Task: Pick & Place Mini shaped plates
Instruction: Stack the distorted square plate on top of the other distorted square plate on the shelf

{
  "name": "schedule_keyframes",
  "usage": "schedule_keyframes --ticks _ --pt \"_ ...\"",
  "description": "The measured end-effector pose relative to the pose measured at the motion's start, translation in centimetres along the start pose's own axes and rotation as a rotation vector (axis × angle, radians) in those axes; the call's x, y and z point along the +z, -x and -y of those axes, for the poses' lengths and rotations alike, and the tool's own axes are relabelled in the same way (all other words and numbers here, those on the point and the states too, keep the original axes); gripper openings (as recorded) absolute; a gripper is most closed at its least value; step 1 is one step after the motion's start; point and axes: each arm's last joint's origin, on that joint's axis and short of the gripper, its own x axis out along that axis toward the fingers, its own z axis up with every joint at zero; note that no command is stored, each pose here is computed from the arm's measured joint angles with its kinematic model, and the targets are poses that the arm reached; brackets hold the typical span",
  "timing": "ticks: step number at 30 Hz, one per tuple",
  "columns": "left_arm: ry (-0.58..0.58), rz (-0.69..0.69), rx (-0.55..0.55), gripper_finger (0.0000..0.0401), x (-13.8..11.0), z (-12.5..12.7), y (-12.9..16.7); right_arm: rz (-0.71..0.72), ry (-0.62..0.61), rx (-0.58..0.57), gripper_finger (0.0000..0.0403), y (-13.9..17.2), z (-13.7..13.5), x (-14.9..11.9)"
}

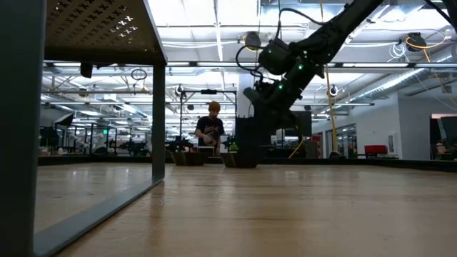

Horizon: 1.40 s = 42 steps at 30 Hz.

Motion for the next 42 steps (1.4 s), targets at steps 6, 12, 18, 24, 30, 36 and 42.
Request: schedule_keyframes --ticks 6,12,18,24,30,36,42 --pt "0.009 -0.009 0.002 0.0093 -0.1 0.0 0.0 -0.003 -0.053 0.023 0.0174 -1.3 0.4 -1.6" --pt "0.021 -0.009 0.002 0.0093 -0.1 0.0 0.0 -0.006 -0.054 0.075 0.0145 -1.6 0.7 -2.7" --pt "0.023 -0.009 0.002 0.0093 -0.1 0.0 0.0 -0.02 -0.054 0.065 0.0115 -1.8 1.3 -3.7" --pt "0.028 -0.009 0.002 0.0093 -0.1 0.0 0.0 -0.035 -0.052 0.084 0.0112 -3.0 1.5 -4.4" --pt "0.06 -0.009 0.002 0.0093 -0.1 0.0 0.0 -0.013 -0.057 0.116 0.0103 -4.1 1.6 -4.6" --pt "0.069 -0.009 0.003 0.0093 -0.1 0.0 0.0 0.016 -0.006 0.128 0.0067 -4.0 1.4 -4.3" --pt "0.078 -0.008 0.004 0.0093 -0.1 0.0 0.0 0.033 0.122 0.131 0.0007 -4.1 1.4 -4.3"
